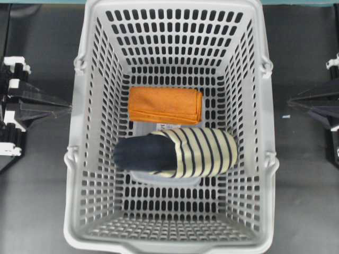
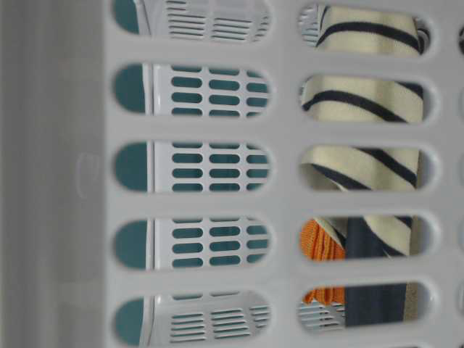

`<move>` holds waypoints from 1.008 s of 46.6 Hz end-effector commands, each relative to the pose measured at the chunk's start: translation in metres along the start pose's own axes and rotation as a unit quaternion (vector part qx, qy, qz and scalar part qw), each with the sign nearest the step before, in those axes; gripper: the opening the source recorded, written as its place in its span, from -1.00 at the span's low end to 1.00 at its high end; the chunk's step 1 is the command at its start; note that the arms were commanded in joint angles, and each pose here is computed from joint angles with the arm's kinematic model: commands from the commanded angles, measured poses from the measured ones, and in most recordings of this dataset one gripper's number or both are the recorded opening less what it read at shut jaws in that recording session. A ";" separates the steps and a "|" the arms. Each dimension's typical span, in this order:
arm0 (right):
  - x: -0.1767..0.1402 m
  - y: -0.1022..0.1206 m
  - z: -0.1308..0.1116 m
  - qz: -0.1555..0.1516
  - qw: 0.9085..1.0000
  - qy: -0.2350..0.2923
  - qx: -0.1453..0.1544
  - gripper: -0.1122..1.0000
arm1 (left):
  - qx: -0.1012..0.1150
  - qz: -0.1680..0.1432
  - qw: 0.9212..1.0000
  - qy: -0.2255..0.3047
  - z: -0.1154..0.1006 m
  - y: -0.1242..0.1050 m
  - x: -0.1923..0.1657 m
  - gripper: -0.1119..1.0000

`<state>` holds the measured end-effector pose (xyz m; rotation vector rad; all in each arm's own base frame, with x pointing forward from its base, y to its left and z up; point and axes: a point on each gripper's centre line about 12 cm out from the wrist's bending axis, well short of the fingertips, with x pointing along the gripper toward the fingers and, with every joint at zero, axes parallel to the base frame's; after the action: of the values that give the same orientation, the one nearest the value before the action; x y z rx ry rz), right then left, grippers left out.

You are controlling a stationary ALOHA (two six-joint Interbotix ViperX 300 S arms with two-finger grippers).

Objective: Pick up the slipper from the shopping basket with the left arm.

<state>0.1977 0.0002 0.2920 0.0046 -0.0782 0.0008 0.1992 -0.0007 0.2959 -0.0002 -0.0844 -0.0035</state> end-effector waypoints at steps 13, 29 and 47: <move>-0.003 -0.001 0.007 -0.004 1.000 0.005 0.010 -0.80 | -0.020 -0.008 0.995 0.095 0.075 -0.006 0.042 -0.80; -0.016 -0.001 0.004 -0.003 0.999 0.047 0.011 -0.80 | -0.026 -0.007 0.957 0.287 0.079 -0.017 0.134 -0.80; -0.023 -0.001 -0.004 -0.003 0.998 0.055 0.011 -0.80 | -0.010 -0.002 0.894 0.447 0.038 -0.027 0.226 -0.80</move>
<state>0.1743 -0.0003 0.2851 0.0215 0.0368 -0.0026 0.4069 -0.0250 0.3406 -0.0250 0.8414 -0.0060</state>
